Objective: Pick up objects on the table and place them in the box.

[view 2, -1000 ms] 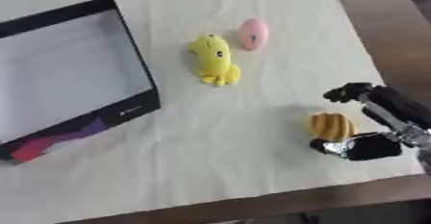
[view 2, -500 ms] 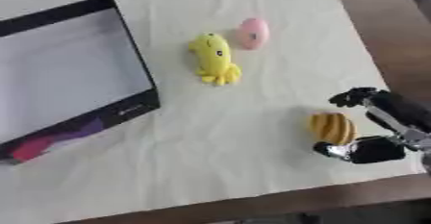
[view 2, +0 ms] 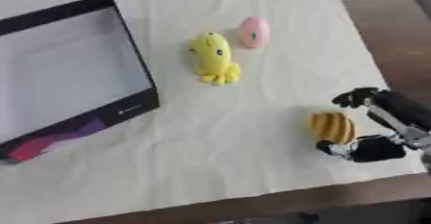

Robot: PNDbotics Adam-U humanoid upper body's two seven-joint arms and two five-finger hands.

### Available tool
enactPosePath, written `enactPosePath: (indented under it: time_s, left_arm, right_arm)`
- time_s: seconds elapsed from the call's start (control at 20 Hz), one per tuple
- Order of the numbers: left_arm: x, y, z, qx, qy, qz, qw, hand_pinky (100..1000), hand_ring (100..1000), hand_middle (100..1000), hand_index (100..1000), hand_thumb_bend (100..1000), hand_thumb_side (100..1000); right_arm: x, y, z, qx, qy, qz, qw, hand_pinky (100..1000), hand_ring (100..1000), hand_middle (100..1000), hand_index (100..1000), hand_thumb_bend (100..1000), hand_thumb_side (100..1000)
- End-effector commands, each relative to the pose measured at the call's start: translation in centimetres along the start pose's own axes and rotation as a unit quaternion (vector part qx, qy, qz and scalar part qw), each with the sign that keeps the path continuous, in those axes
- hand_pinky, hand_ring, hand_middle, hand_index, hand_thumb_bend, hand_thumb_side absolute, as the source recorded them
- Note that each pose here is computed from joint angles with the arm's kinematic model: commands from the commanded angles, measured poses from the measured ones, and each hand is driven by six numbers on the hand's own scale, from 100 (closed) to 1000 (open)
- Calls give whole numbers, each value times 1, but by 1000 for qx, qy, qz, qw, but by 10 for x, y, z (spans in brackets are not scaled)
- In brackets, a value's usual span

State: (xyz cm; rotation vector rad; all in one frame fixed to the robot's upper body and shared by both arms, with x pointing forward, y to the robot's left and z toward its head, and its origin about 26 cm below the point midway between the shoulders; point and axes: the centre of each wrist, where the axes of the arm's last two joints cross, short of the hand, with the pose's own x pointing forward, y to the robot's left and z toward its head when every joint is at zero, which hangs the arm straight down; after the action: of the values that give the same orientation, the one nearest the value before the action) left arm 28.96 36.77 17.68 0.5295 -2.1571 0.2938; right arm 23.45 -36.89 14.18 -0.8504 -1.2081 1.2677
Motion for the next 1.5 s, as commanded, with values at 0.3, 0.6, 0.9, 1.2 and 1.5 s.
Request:
enactPosePath:
  time_s: [0.3, 0.6, 0.9, 1.2, 1.5]
  left_arm:
    - [9, 2, -5, 1, -21, 6, 1000, 782, 862, 906, 895, 417, 694]
    - [9, 2, -4, 1, -22, 8, 1000, 781, 860, 903, 888, 413, 690]
    - [10, 2, -4, 2, -25, 8, 1000, 779, 857, 898, 882, 414, 687]
    - [9, 1, -3, 1, -23, 10, 1000, 778, 856, 895, 878, 413, 687]
    - [10, 2, -3, 3, -26, 11, 1000, 777, 854, 891, 872, 413, 684]
  right_arm:
    - [3, -14, 0, 8, -1, 54, 999, 797, 756, 686, 813, 478, 357]
    - [4, -16, -1, 18, 7, 76, 997, 791, 753, 683, 811, 467, 343]
    - [5, -17, -2, 28, 17, 93, 995, 788, 752, 686, 802, 476, 378]
    - [7, -15, -3, 40, 20, 101, 994, 783, 748, 681, 797, 476, 371]
    - [8, -15, -4, 42, 41, 104, 993, 766, 727, 656, 772, 464, 308]
